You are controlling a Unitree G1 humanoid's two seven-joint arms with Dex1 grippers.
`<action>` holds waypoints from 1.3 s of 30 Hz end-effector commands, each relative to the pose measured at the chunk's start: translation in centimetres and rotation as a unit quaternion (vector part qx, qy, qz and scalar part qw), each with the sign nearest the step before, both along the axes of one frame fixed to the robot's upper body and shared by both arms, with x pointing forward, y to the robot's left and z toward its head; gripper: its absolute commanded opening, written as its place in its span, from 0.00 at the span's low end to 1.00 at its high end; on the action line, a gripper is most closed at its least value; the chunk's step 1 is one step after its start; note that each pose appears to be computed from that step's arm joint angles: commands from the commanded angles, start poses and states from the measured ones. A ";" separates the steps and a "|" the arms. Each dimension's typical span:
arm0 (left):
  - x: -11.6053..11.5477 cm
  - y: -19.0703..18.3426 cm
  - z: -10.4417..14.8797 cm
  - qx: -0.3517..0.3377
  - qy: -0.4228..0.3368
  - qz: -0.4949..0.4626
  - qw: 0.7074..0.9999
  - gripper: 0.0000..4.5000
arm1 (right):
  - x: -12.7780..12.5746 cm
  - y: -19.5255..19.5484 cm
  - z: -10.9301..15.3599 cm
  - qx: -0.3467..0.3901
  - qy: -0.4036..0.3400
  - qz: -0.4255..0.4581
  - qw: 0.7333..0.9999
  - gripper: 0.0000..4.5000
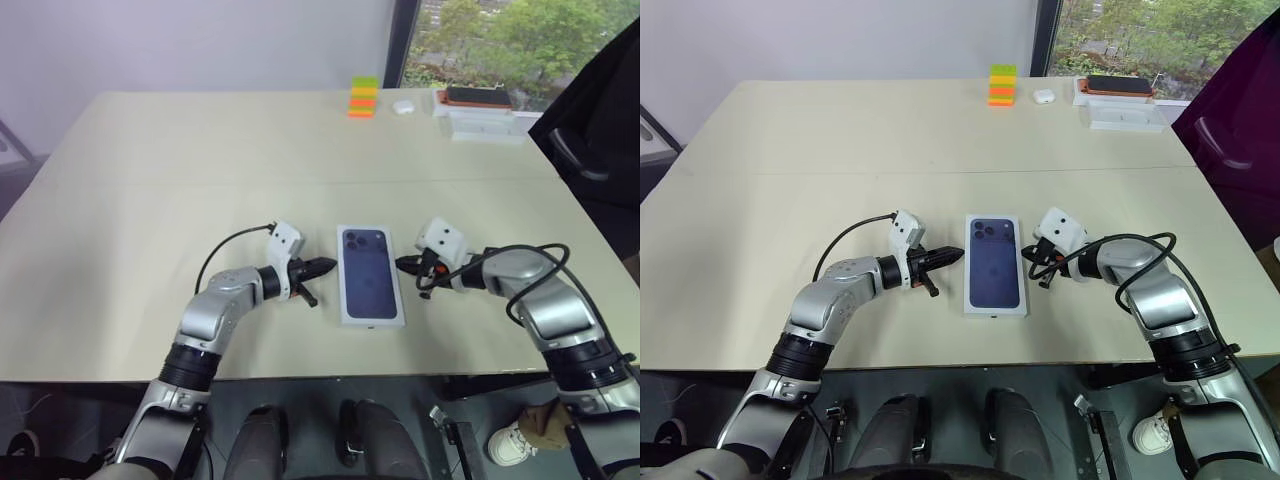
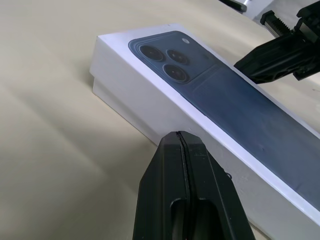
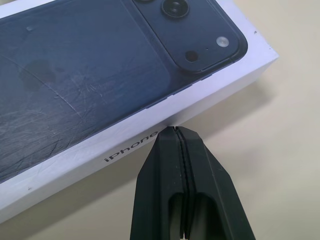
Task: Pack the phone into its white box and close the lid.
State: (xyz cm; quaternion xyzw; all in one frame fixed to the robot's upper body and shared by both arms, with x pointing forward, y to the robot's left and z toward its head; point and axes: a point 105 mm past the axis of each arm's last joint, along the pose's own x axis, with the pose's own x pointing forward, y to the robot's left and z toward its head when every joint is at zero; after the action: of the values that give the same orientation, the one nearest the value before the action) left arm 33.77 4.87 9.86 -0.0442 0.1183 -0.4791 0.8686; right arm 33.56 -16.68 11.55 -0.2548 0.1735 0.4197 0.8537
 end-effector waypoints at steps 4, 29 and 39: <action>1.2 1.1 3.5 -0.031 -0.053 0.023 0.998 0.00 | 1.6 -0.4 4.4 0.049 -0.061 -0.014 0.997 0.00; 0.9 -0.6 -1.0 0.101 -0.034 -0.088 0.990 0.00 | 0.2 2.0 0.5 0.018 -0.011 0.036 0.999 0.00; -3.0 0.5 -0.5 0.080 -0.028 -0.162 0.983 0.00 | -4.9 1.9 0.2 0.045 0.085 0.119 0.988 0.00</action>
State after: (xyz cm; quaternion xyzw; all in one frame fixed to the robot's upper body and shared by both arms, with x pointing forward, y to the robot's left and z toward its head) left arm 31.44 5.85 8.39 0.0583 0.1561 -0.5840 0.7944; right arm 29.26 -14.91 11.43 -0.1936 0.1924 0.5338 0.8004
